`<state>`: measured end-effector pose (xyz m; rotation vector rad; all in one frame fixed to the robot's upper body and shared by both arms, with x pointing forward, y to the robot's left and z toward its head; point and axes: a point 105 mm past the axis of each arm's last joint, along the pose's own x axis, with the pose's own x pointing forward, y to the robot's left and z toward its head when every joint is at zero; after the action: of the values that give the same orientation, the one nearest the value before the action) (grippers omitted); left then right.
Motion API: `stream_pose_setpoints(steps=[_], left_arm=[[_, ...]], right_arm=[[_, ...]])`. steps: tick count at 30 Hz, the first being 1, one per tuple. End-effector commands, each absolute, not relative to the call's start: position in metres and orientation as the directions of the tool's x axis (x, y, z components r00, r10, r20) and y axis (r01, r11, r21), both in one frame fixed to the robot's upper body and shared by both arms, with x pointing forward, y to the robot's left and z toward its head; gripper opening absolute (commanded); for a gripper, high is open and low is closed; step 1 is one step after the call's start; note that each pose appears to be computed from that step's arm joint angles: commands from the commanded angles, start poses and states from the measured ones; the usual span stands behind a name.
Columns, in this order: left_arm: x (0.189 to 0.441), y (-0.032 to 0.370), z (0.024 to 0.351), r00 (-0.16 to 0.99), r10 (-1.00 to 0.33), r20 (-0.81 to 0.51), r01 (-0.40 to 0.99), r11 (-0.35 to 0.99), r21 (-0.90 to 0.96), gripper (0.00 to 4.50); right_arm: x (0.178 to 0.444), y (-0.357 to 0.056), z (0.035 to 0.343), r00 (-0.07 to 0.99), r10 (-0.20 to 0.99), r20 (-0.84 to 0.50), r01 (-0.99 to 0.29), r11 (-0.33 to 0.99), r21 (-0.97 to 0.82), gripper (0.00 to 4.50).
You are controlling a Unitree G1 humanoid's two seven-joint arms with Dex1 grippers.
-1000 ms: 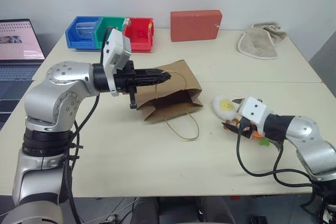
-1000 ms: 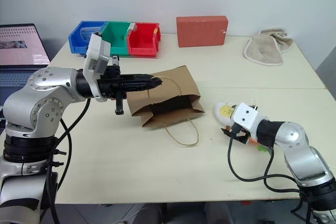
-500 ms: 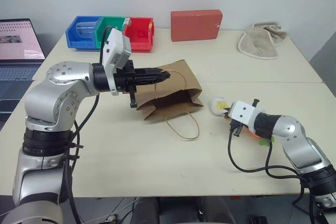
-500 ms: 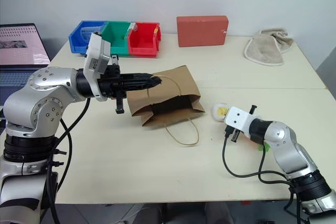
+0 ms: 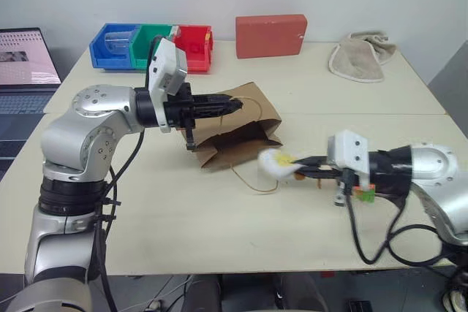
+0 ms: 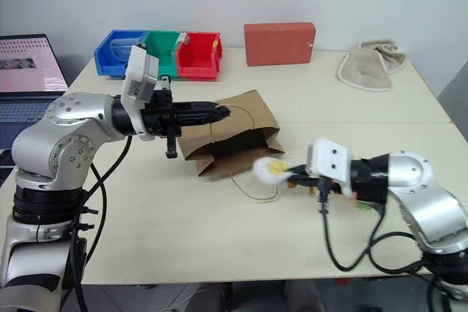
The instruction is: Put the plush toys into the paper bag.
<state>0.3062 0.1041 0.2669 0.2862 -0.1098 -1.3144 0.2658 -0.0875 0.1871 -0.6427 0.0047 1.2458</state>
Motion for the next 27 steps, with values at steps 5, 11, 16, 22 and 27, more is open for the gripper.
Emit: stream_pose_setpoints(steps=[5,11,16,22,27], left_arm=[[0.296,0.095,0.281,0.205,-0.977,-0.06,0.931,0.176,0.318,0.0],[0.295,0.094,0.282,0.205,-0.977,-0.052,0.932,0.178,0.317,0.0],[0.295,0.093,0.286,0.204,-0.979,-0.033,0.933,0.184,0.31,0.0],[0.298,0.095,0.29,0.212,-0.977,-0.018,0.932,0.197,0.303,0.0],[0.301,0.096,0.29,0.224,-0.975,-0.011,0.931,0.211,0.299,0.0]], right_arm=[[0.308,-0.038,0.183,0.468,0.843,-0.265,-0.797,0.273,-0.539,0.01],[0.328,-0.011,0.17,0.518,0.814,-0.262,-0.759,0.297,-0.579,0.01],[0.345,0.008,0.183,0.596,0.788,-0.153,-0.691,0.406,-0.597,0.01],[0.349,0.014,0.18,0.615,0.78,-0.117,-0.67,0.438,-0.6,0.74],[0.348,0.011,0.182,0.613,0.782,-0.113,-0.675,0.444,-0.589,2.48]])
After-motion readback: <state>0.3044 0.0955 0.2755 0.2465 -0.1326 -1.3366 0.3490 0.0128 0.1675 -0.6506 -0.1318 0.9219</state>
